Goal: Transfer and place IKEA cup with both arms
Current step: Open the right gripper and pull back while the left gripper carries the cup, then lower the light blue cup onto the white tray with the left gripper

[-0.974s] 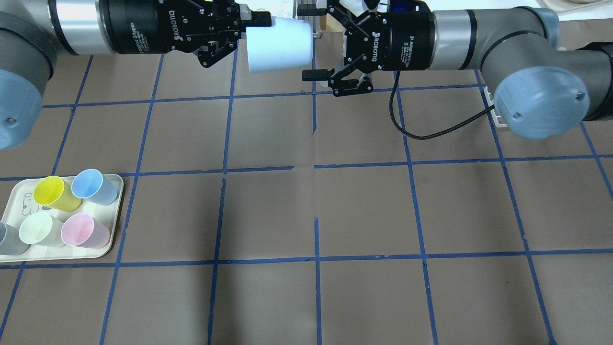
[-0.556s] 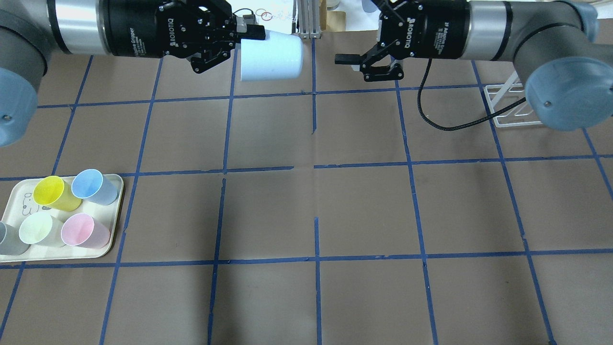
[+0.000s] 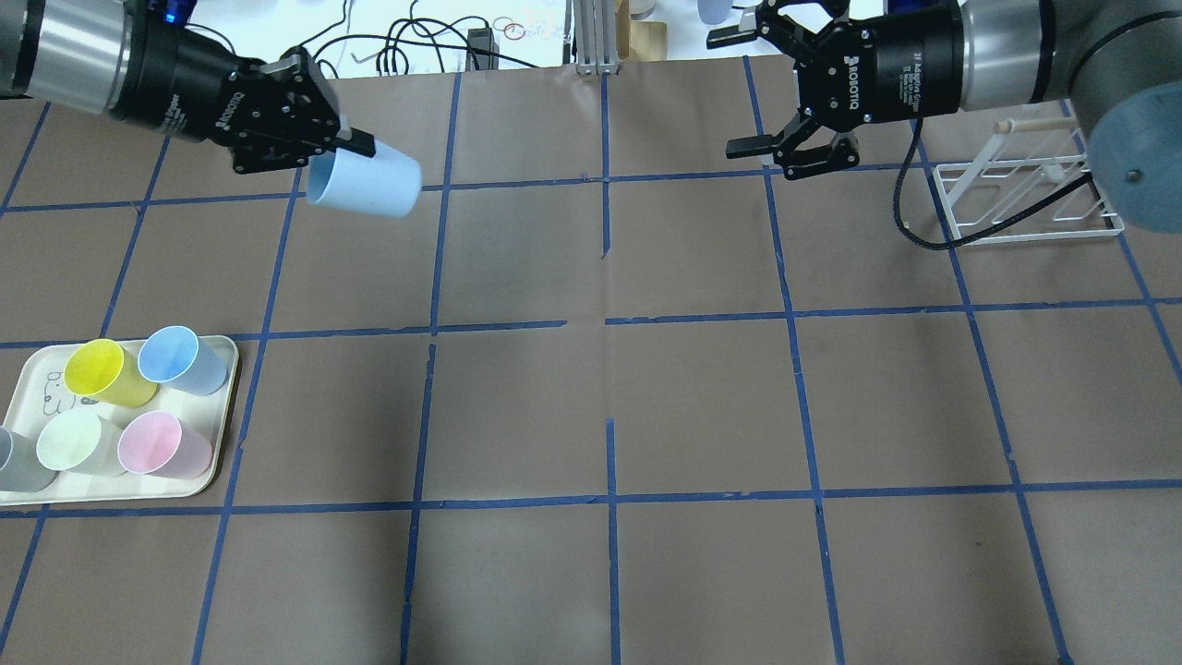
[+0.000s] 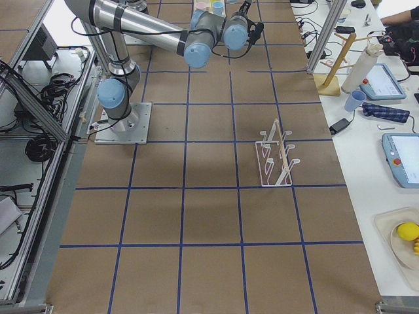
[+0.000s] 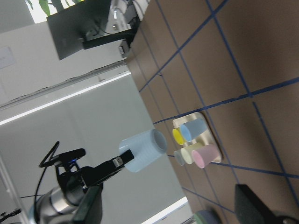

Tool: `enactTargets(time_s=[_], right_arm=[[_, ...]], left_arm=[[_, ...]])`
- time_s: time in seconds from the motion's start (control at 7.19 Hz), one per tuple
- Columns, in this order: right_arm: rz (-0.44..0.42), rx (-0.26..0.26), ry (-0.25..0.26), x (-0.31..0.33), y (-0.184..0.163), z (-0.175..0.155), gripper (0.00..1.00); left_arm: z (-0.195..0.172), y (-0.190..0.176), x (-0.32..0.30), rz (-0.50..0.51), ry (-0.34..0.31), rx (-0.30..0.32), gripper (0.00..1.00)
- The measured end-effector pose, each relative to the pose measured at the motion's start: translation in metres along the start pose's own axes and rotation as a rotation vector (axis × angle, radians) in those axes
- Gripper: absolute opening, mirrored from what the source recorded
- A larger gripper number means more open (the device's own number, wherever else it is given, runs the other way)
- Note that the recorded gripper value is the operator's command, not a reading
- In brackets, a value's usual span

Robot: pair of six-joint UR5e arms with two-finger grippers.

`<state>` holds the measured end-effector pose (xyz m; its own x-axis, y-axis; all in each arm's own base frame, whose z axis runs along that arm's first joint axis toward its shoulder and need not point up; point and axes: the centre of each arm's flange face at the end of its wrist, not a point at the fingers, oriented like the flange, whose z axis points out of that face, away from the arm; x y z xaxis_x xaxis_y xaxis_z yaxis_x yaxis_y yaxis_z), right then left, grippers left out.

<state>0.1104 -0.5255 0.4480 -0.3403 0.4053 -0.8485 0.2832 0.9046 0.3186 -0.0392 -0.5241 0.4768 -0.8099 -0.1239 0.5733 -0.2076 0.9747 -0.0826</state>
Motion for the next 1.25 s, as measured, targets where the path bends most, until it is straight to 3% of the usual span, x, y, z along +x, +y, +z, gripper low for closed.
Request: enactTargets(time_s=[0.28, 0.56, 0.7, 0.97, 1.11, 1.25], right_arm=[[-0.029, 0.099, 0.286, -0.002, 0.03, -0.016, 1.0], [-0.108, 0.163, 0.588, -0.001, 0.062, -0.012, 1.0], [-0.16, 0.191, 0.753, 0.0, 0.077, -0.007, 1.0], [-0.266, 0.229, 1.014, 0.003, 0.094, -0.012, 1.0], [-0.327, 0.212, 1.117, 0.007, 0.096, -0.018, 1.0], [-0.371, 0.172, 1.171, 0.011, 0.097, -0.02, 1.0]], left_arm=[[-0.023, -0.015, -0.076, 0.146, -0.293, -0.028, 0.0], [-0.05, -0.034, -0.161, 0.279, -0.46, -0.071, 0.0], [-0.06, -0.042, -0.207, 0.322, -0.5, -0.084, 0.0], [-0.08, -0.049, -0.302, 0.37, -0.535, -0.089, 0.0], [-0.088, -0.045, -0.343, 0.38, -0.536, -0.099, 0.0], [-0.089, -0.04, -0.374, 0.371, -0.547, -0.132, 0.0]])
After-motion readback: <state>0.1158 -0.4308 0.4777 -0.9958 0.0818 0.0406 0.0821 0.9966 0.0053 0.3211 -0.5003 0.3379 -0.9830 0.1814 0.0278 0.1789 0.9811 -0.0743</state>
